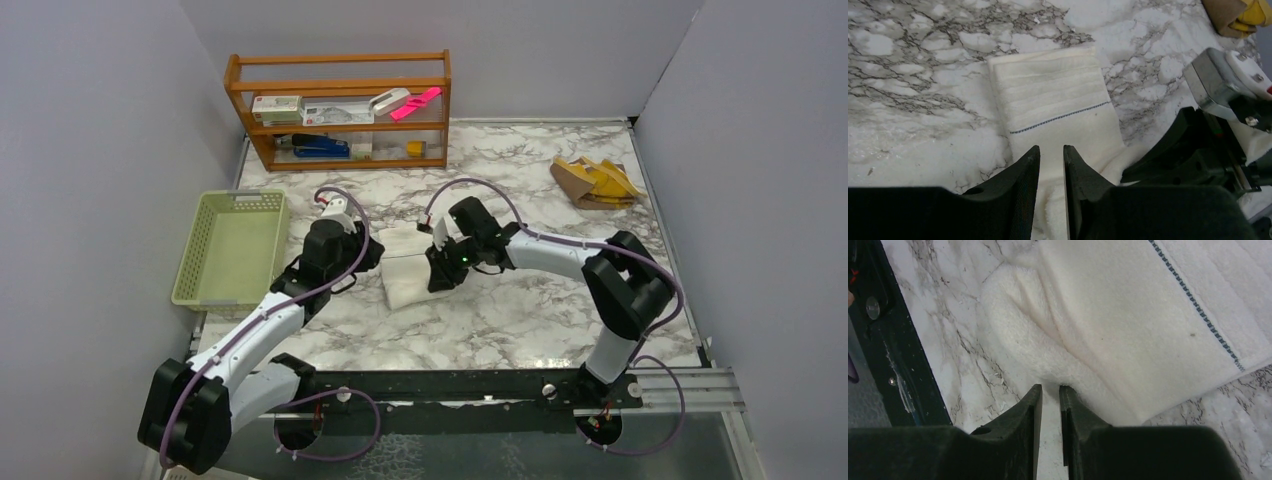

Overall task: Roll the towels
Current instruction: Roll the towel at the center of the board.

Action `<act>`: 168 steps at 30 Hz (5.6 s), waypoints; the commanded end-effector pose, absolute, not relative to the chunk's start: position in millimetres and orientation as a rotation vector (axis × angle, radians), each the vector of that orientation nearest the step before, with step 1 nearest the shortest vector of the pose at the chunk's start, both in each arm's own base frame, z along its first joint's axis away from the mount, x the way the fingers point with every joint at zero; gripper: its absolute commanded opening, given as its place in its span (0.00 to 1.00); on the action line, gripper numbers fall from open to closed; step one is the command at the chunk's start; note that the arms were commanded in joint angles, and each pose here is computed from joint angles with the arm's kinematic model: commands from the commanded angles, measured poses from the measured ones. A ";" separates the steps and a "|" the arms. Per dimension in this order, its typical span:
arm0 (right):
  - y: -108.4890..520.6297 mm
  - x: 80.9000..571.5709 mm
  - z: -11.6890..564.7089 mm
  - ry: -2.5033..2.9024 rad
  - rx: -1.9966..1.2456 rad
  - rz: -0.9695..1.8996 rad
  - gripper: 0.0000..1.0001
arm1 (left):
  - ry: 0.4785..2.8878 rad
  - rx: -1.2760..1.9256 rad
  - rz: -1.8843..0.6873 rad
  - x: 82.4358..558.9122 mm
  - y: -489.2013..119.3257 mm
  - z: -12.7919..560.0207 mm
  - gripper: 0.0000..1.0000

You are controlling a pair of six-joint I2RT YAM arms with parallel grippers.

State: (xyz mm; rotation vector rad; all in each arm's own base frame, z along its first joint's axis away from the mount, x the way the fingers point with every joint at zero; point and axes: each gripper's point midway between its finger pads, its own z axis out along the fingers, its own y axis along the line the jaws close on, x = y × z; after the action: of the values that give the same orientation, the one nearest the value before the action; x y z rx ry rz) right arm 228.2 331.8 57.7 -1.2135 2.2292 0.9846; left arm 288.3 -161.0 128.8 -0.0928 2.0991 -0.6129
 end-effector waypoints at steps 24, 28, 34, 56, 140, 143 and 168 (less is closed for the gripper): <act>335.5 273.1 26.0 2.493 -0.857 1.237 0.21 | 2.208 0.107 -1.129 242.7 -232.8 67.5 0.27; 337.7 272.8 27.3 2.489 -0.855 1.259 0.23 | 2.216 0.084 -1.012 259.3 -224.7 55.1 0.27; 337.6 277.0 54.5 2.318 -0.960 1.227 0.31 | 2.258 0.068 -0.856 273.5 -211.6 38.1 0.27; 367.5 262.0 93.2 1.227 -1.587 0.251 0.63 | 2.359 0.089 -0.727 286.2 -198.6 15.5 0.26; 370.5 270.2 24.3 2.478 -0.889 1.597 0.28 | 2.220 -0.068 -0.939 264.5 -200.2 49.7 0.39; 370.0 269.1 43.7 2.360 -0.975 1.584 0.46 | 2.256 -0.090 -0.878 268.0 -194.1 36.6 0.38; 367.2 242.6 117.5 1.183 -1.485 0.296 0.95 | 2.359 -0.062 -0.805 269.3 -189.4 17.5 0.38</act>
State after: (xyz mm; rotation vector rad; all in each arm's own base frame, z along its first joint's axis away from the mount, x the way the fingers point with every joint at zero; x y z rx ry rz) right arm 210.9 364.7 116.1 -1.4415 1.3088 0.6677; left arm 274.9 -201.7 38.0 -0.0514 2.2780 -0.8925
